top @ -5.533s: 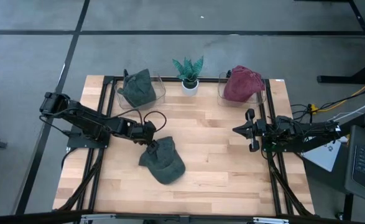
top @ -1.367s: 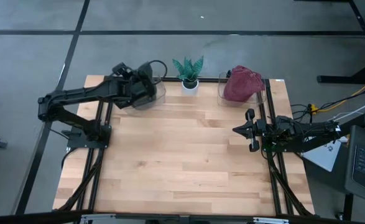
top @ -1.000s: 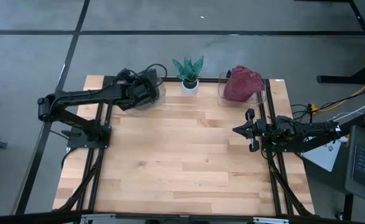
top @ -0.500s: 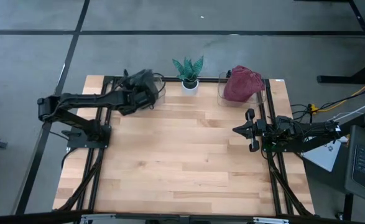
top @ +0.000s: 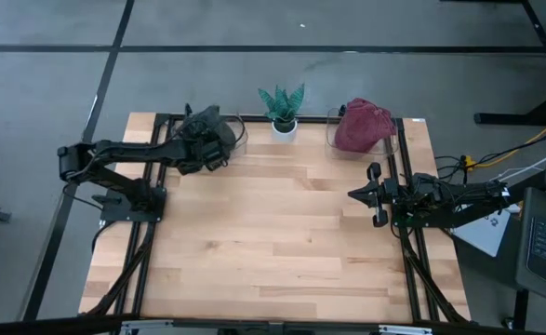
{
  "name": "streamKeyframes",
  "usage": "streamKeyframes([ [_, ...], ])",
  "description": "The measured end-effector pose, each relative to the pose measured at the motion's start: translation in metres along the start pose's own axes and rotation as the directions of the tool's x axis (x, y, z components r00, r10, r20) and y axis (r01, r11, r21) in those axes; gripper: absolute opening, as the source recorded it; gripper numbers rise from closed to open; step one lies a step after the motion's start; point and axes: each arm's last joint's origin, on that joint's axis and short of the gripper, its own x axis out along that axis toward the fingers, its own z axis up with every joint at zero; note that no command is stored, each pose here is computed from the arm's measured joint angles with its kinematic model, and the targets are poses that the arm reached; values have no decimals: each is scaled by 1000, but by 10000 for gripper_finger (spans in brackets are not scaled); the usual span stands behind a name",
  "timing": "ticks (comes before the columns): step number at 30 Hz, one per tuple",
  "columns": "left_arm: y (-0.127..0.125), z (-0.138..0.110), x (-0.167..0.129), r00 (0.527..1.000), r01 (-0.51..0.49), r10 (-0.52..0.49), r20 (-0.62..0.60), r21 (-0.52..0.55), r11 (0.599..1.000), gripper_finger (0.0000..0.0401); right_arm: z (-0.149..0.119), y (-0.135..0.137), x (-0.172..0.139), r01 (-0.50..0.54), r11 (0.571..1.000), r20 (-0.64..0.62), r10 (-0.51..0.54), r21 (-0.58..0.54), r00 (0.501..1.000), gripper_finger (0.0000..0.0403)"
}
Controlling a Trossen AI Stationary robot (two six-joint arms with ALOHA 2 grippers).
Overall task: Pick & Place hat
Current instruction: Put the black cap into the left transparent bin
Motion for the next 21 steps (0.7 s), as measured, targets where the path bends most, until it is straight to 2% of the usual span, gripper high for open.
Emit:
streamKeyframes([
  [4, 0, 1, 1, 997, 77, -77, -6, -6, 997, 103, 0, 0, 0, 0, 1000, 0, 0, 0, 1000, 16],
  [9, 6, 0, 5, 993, 106, -108, -37, -54, 993, 169, 0, 0, 0, 0, 1000, 0, 0, 0, 1000, 16],
  [12, 12, -1, 2, 994, 109, -110, -20, -45, 993, 197, 0, 0, 0, 0, 1000, 0, 0, 0, 1000, 16],
  [16, 22, -1, -11, 992, 123, -121, 45, -70, 990, 211, 0, 0, 0, 0, 1000, 0, 0, 0, 1000, 16],
  [21, 37, -5, -26, 977, 195, -186, 101, -80, 978, 209, 0, 0, 0, 0, 1000, 0, 0, 0, 1000, 16],
])
